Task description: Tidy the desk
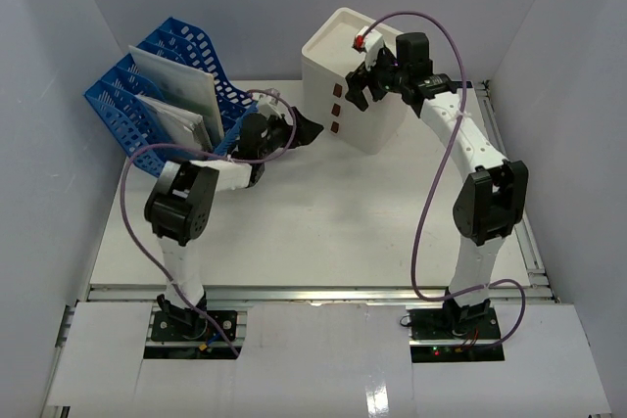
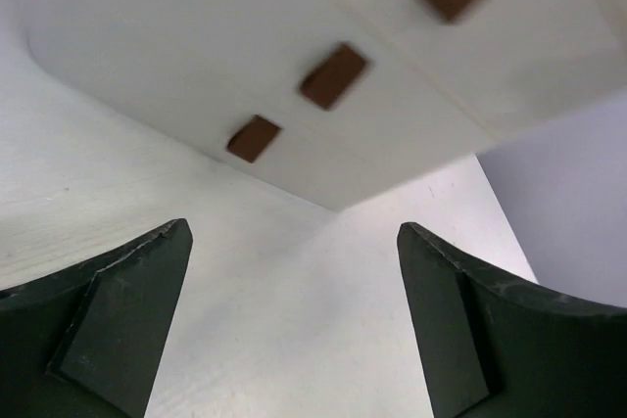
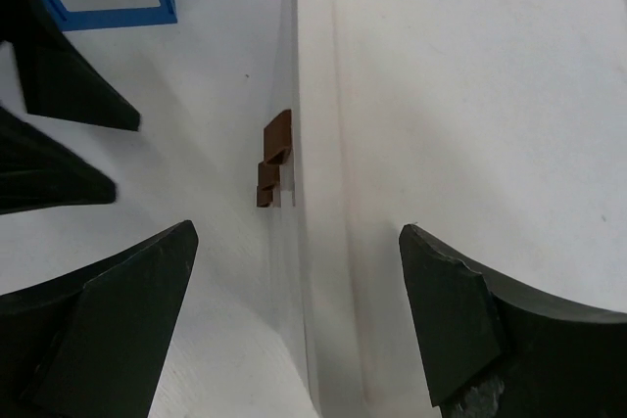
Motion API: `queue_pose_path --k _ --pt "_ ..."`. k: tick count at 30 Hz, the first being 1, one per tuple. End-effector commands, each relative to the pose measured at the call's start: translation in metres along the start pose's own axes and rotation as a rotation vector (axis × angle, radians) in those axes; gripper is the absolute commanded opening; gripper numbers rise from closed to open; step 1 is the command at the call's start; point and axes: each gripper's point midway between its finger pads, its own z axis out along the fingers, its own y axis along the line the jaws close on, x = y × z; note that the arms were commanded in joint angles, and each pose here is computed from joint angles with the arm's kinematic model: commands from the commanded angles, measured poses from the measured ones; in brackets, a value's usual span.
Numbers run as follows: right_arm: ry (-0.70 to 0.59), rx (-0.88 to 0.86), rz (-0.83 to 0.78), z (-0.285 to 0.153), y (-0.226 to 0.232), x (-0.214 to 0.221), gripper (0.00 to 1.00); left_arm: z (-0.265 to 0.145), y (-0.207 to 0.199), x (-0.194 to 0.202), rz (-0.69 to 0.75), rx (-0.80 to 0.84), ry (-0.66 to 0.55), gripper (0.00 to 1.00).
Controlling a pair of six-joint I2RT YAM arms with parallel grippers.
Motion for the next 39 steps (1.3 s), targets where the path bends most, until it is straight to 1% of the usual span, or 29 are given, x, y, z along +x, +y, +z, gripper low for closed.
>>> queue_pose_path --k 1,2,3,6,7,9,10,11,12,13,14,18,20,21,23,26,30,33,39 --pt "-0.045 0.129 0.048 -0.062 -0.004 -0.037 0.90 -0.064 -0.078 -0.041 0.204 0.200 -0.063 0.98" --pt "-0.055 0.139 0.051 -0.072 -0.001 -0.041 0.90 -0.078 -0.084 -0.037 0.218 0.214 -0.054 0.98" --pt "-0.060 0.142 0.053 -0.082 0.003 -0.043 0.90 -0.089 -0.082 -0.025 0.224 0.214 -0.023 0.98" --pt "-0.098 0.114 0.061 -0.115 0.023 -0.057 0.90 -0.135 -0.113 -0.040 0.297 0.252 -0.073 0.98" --pt "-0.103 0.079 0.070 -0.127 0.037 -0.056 0.90 -0.156 -0.120 -0.041 0.326 0.252 -0.083 0.98" --pt "-0.095 0.007 0.089 -0.142 0.062 -0.050 0.90 -0.186 -0.122 -0.034 0.355 0.221 -0.060 0.98" --pt "-0.090 -0.010 0.102 -0.150 0.072 -0.045 0.90 -0.202 -0.126 -0.034 0.379 0.211 -0.068 0.98" --pt "-0.075 -0.016 0.118 -0.158 0.082 -0.034 0.90 -0.222 -0.138 -0.044 0.419 0.218 -0.114 0.98" --pt "-0.060 -0.021 0.136 -0.162 0.089 -0.024 0.90 -0.235 -0.142 -0.046 0.435 0.211 -0.125 0.98" --pt "-0.036 -0.007 0.166 -0.165 0.094 -0.012 0.90 -0.246 -0.136 -0.039 0.424 0.174 -0.097 0.98" --pt "-0.003 0.000 0.188 -0.169 0.102 0.008 0.90 -0.264 -0.145 -0.044 0.447 0.181 -0.124 0.98" --pt "0.085 0.045 0.235 -0.184 0.122 0.062 0.90 -0.308 -0.144 -0.026 0.461 0.138 -0.084 0.98" --pt "0.087 0.071 0.233 -0.197 0.133 0.080 0.90 -0.323 -0.145 -0.023 0.462 0.123 -0.088 0.98" --pt "0.064 0.089 0.221 -0.203 0.133 0.077 0.90 -0.329 -0.144 -0.021 0.460 0.114 -0.091 0.98" --pt "0.062 0.116 0.222 -0.212 0.140 0.092 0.90 -0.346 -0.145 -0.018 0.452 0.104 -0.114 0.98" --pt "0.064 0.139 0.241 -0.224 0.149 0.103 0.90 -0.357 -0.142 -0.013 0.437 0.092 -0.128 0.98" --pt "0.085 0.183 0.247 -0.237 0.150 0.112 0.90 -0.374 -0.154 -0.018 0.436 0.133 -0.210 0.98" --pt "0.093 0.243 0.215 -0.242 0.141 0.117 0.90 -0.379 -0.157 -0.023 0.435 0.129 -0.237 0.98" --pt "0.071 0.268 0.181 -0.243 0.137 0.116 0.90 -0.376 -0.158 -0.024 0.419 0.125 -0.216 0.98"
